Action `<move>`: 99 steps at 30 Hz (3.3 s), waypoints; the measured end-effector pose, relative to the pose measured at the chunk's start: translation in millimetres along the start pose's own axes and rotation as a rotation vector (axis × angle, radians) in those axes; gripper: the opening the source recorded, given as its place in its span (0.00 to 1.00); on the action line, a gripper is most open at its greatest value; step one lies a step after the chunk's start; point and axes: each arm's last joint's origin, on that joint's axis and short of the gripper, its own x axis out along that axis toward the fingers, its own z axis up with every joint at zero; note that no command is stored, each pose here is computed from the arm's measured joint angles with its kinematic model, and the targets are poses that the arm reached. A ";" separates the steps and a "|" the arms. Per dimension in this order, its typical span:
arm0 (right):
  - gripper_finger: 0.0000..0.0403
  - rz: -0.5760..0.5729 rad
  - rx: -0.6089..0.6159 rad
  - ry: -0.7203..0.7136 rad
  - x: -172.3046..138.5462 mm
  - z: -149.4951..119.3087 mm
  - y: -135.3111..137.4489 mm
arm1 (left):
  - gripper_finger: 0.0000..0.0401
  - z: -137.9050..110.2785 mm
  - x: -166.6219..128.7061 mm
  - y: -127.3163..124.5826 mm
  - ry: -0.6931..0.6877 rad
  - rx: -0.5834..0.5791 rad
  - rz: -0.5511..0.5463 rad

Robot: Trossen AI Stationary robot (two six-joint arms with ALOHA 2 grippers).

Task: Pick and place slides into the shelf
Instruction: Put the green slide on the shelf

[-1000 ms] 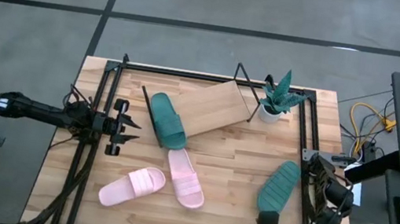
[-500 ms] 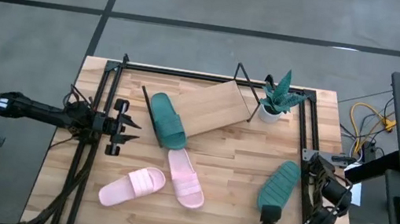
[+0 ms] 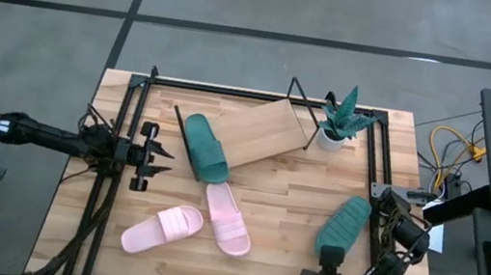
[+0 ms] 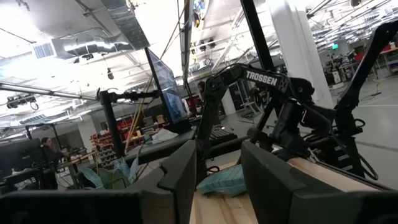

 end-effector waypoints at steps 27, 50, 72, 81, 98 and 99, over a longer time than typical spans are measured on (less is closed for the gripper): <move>0.23 0.078 0.061 0.128 0.3 -0.6 0.2 | 0.28 -0.2 0.1 -0.1 0.002 0.000 -0.001; 0.45 0.132 0.089 0.057 -22.9 -8.8 8.8 | 0.28 -0.2 0.1 -0.1 0.002 0.000 -0.001; 0.31 0.074 0.509 -0.210 -35.2 -54.1 30.8 | 0.28 -0.2 0.1 -0.1 0.002 0.000 -0.001; 0.21 0.109 0.907 -0.171 -32.9 -61.9 33.9 | 0.28 -0.2 0.1 -0.1 0.002 0.000 0.000; 0.11 0.038 0.664 -0.451 -35.6 -17.6 11.2 | 0.28 0.5 0.0 0.2 -0.006 0.008 0.002; 0.12 0.026 0.640 -0.461 -36.5 -11.1 6.5 | 0.28 0.5 0.0 0.1 -0.006 0.008 0.002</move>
